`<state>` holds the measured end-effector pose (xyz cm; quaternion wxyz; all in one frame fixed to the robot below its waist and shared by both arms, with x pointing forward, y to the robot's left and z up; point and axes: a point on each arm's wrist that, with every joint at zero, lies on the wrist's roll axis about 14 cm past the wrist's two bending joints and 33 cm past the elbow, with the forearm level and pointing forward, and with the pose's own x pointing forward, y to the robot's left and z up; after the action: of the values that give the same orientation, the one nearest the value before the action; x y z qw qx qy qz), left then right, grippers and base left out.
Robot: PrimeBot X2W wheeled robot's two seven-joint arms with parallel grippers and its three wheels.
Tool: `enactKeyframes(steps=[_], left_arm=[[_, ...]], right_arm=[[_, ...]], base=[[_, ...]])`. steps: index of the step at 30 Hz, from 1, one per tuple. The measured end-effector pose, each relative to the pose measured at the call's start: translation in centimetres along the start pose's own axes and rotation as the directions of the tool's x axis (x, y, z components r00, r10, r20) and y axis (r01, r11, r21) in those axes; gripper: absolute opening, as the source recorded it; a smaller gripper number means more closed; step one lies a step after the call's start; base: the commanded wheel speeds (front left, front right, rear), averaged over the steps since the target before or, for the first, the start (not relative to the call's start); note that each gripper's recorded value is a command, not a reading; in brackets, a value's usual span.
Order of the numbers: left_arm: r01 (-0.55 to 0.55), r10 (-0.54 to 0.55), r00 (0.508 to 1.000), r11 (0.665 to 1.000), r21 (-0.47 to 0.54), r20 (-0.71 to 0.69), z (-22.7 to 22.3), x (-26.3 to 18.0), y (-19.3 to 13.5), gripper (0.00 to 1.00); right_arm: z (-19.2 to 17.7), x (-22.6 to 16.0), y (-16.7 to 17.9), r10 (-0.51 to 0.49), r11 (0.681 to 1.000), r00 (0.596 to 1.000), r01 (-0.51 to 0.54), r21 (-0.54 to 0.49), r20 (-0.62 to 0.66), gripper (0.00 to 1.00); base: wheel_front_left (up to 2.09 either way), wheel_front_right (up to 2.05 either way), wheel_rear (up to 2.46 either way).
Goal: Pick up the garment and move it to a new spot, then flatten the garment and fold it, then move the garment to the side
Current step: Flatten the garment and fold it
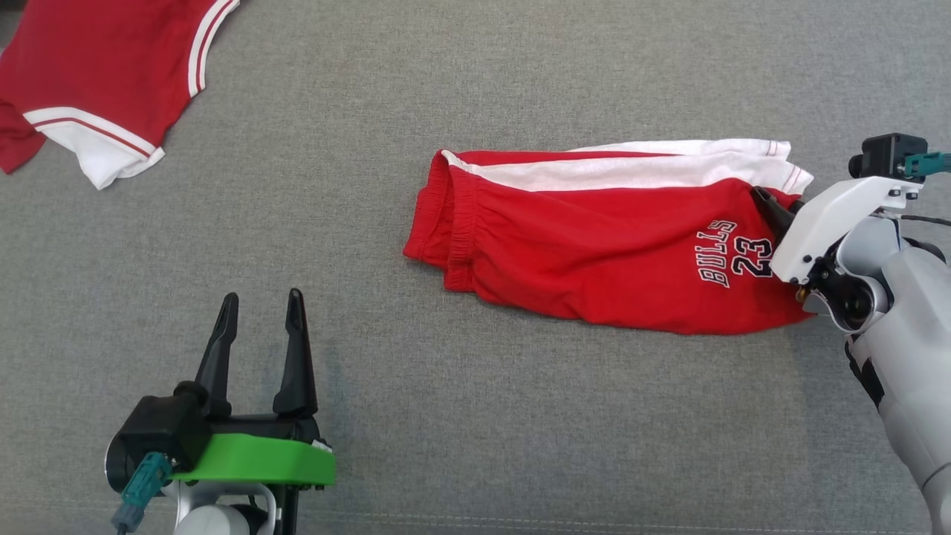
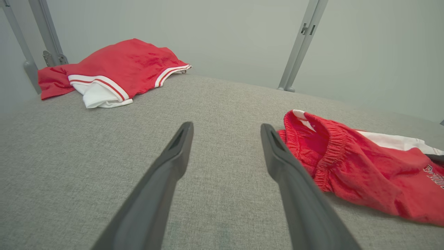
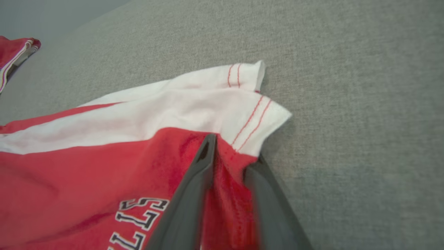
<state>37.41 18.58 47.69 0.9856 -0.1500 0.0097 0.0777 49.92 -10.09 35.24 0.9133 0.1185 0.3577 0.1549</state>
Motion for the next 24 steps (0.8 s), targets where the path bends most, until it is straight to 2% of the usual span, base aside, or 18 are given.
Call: enactKeyframes(steps=[3,4,19,24], left_arm=[[-0.002,0.002,1.000,1.000,0.000,0.001,0.0,0.0,0.1,1.00],[-0.001,0.001,1.000,1.000,-0.001,0.002,0.1,0.0,0.0,1.00],[-0.002,0.002,1.000,1.000,-0.001,0.008,0.2,0.4,0.1,1.00],[0.018,-0.018,1.000,1.000,-0.008,0.009,0.1,0.7,-0.5,1.00]], right_arm=[[0.0,0.1,0.4,0.008,1.000,1.000,-0.008,-0.006,-0.003,0.17],[0.1,0.1,0.4,0.012,1.000,1.000,-0.012,-0.009,-0.002,0.00],[2.1,-0.7,-0.4,0.000,0.998,0.999,0.004,-0.065,0.052,0.00],[3.3,-2.1,-2.8,-0.051,0.995,0.995,0.058,-0.083,0.085,0.00]], base=[[0.00,0.00,0.00],[0.00,0.00,0.00],[0.00,0.00,0.00],[0.00,0.00,0.00]])
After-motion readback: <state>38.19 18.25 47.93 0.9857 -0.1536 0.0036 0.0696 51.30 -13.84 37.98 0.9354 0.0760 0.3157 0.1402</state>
